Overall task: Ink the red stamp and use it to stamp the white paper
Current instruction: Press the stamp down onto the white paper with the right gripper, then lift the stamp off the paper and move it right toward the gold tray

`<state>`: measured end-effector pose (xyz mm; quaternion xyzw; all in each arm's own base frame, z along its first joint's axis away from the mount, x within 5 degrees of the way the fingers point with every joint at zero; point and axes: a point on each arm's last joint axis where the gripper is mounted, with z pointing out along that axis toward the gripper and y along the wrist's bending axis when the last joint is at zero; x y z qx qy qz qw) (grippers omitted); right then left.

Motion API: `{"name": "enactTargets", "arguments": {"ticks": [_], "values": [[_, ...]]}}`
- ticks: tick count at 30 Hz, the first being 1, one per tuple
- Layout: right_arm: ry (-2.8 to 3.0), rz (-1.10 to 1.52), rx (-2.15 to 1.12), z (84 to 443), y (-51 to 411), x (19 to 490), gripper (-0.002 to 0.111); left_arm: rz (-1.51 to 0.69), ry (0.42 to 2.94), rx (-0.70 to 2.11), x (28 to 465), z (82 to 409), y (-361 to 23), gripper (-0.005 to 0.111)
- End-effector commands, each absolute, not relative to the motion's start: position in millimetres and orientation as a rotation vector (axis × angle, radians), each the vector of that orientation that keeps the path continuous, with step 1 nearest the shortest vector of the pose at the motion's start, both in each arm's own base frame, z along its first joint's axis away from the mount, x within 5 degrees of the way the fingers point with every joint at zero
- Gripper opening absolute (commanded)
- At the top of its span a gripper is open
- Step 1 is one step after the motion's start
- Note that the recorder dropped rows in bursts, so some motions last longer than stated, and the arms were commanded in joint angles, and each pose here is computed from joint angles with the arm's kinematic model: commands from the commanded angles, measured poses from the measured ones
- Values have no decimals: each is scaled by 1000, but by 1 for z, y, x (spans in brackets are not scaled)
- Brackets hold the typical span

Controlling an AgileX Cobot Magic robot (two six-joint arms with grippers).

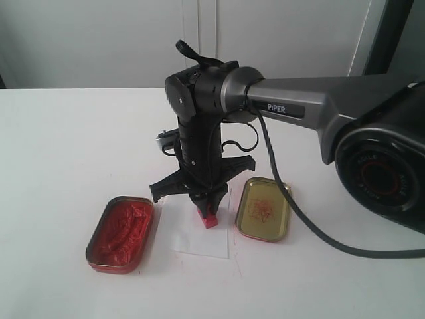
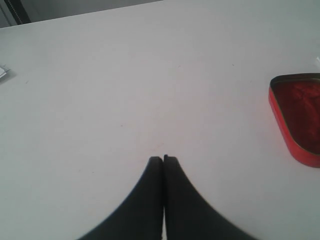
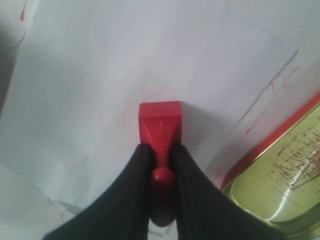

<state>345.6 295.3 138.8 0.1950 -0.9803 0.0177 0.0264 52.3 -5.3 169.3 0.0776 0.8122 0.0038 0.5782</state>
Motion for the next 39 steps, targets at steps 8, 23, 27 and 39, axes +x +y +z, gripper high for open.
{"name": "enactTargets", "arguments": {"ticks": [8,23,27,39], "values": [[-3070,17,575,132,297,344,0,8,1901,182,52,168,-5,0],[-3190,-38,617,194,291,341,0,8,1901,182,52,168,-5,0],[-3208,-22,629,206,287,340,0,8,1901,182,52,168,-5,0],[-3223,-24,636,219,284,337,0,8,1901,182,52,168,-5,0]]}}
